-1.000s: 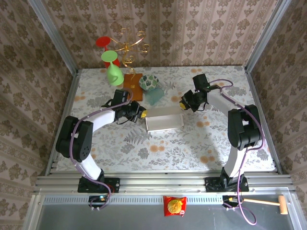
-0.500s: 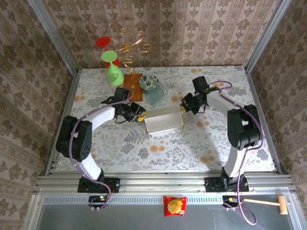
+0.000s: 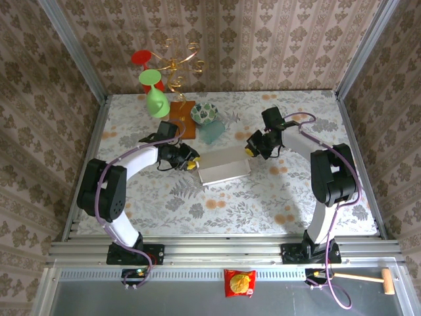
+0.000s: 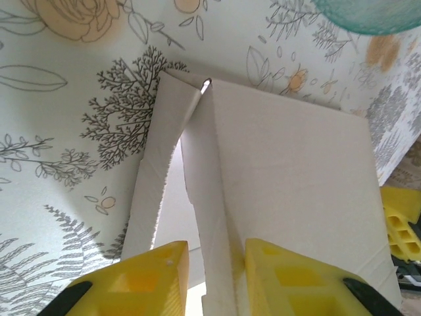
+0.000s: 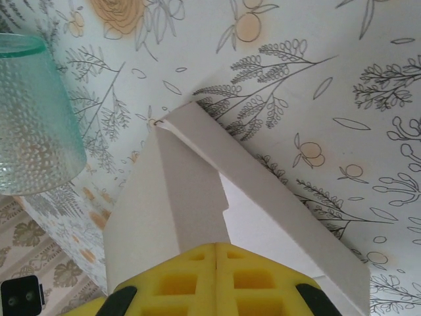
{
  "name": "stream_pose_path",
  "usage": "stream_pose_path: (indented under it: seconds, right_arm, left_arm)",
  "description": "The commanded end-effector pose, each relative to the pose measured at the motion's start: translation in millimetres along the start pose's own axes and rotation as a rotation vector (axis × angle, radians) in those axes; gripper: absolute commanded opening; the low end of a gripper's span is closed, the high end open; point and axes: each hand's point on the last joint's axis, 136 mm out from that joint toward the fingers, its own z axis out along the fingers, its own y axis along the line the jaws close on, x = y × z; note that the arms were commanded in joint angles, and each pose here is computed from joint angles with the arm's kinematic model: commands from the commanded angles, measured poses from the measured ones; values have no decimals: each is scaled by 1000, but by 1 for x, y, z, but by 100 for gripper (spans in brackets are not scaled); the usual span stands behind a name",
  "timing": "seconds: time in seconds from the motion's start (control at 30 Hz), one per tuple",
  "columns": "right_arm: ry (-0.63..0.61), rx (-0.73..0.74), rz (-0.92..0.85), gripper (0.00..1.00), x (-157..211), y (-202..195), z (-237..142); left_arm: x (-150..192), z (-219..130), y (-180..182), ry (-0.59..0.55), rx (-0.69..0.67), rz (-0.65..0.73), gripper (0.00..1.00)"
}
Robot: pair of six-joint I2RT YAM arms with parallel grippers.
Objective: Fold the paper box
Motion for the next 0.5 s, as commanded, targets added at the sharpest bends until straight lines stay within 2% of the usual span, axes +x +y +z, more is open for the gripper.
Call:
stream_pose_path:
  seconds: [0.0,0.27,0.47]
  right_arm:
    - [1,33,-30,5,7,-8,-1]
    - [-10,98,-88,4,9,-20,-4]
    - [-16,133,-138,4,9,-24,-8]
  left_arm:
    - [2,3,12,8,-89,62,28]
    - [4,-2,16,1,-180,165,28]
    - [4,1,22,6,-217,194,28]
